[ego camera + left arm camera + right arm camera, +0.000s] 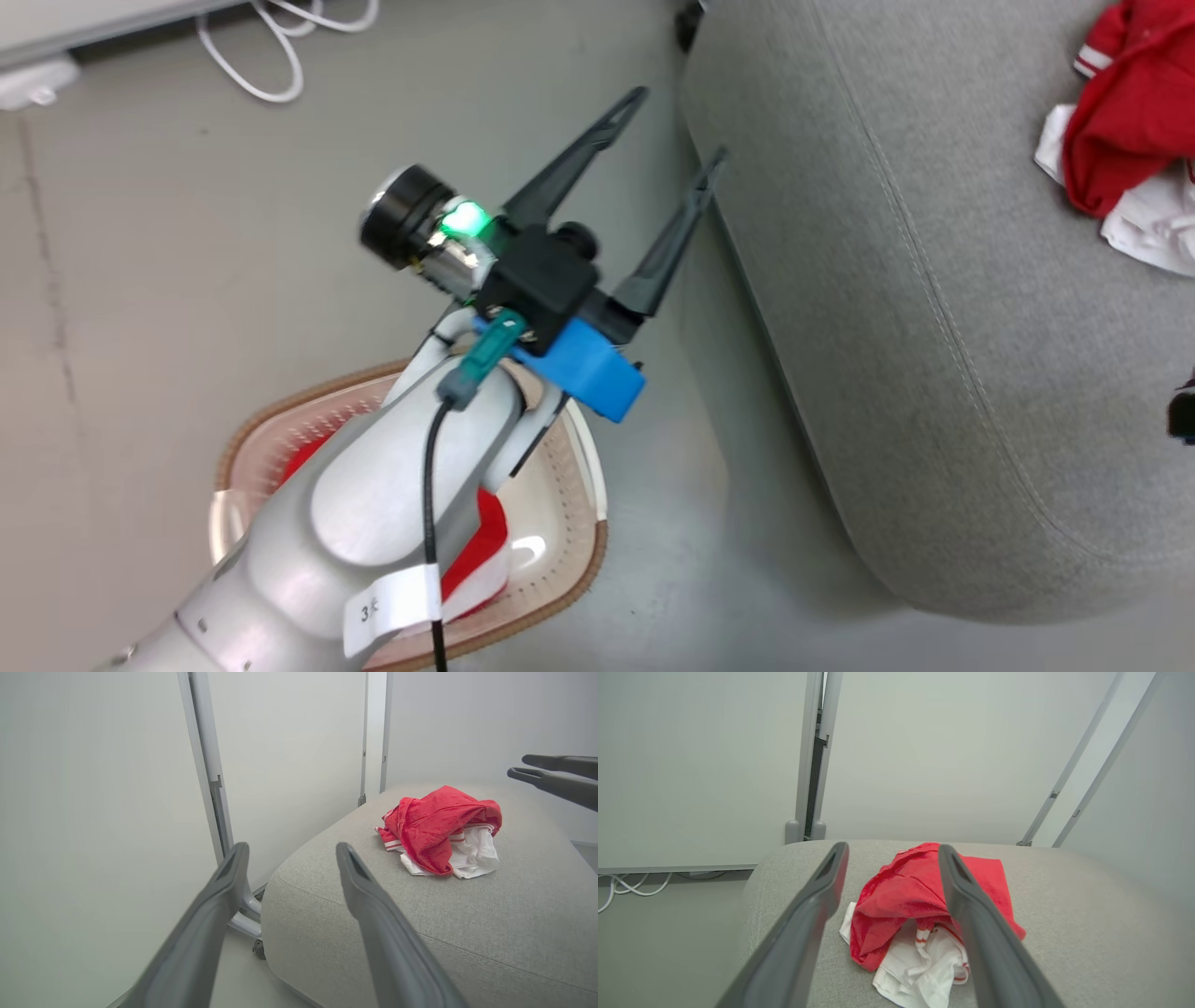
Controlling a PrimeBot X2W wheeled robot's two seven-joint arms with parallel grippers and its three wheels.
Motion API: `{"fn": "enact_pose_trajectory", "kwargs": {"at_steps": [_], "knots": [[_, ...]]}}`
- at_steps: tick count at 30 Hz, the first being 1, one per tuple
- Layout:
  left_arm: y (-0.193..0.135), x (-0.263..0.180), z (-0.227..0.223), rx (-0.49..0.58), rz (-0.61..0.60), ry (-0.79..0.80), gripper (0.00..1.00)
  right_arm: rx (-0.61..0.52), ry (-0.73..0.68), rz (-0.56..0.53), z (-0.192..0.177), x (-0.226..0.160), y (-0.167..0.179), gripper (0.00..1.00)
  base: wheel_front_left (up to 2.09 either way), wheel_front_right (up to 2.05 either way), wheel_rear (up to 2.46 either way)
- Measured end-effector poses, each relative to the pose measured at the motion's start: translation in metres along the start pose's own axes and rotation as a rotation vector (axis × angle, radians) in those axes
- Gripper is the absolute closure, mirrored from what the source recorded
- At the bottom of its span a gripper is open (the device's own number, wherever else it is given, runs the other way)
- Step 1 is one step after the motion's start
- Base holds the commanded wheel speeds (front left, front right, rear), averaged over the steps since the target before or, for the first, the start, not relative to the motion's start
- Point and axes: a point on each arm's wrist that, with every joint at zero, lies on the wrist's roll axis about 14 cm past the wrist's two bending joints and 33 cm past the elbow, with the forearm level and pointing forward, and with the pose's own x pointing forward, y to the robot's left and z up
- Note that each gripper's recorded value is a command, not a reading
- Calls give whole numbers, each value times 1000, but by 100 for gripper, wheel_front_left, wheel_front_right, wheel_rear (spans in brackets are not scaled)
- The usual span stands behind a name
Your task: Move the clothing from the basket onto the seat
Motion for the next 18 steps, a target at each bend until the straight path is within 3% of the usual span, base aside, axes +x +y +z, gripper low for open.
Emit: {"fn": "enact_pose_trajectory", "kwargs": {"at_steps": [11,18], "knots": [[72,-82,51,78,383,-58,0,128,-134,239,48,-2,91,0,0,0,0],[95,-142,68,110,567,-66,0,195,-172,356,67,-14,137,0,0,0,0]]}}
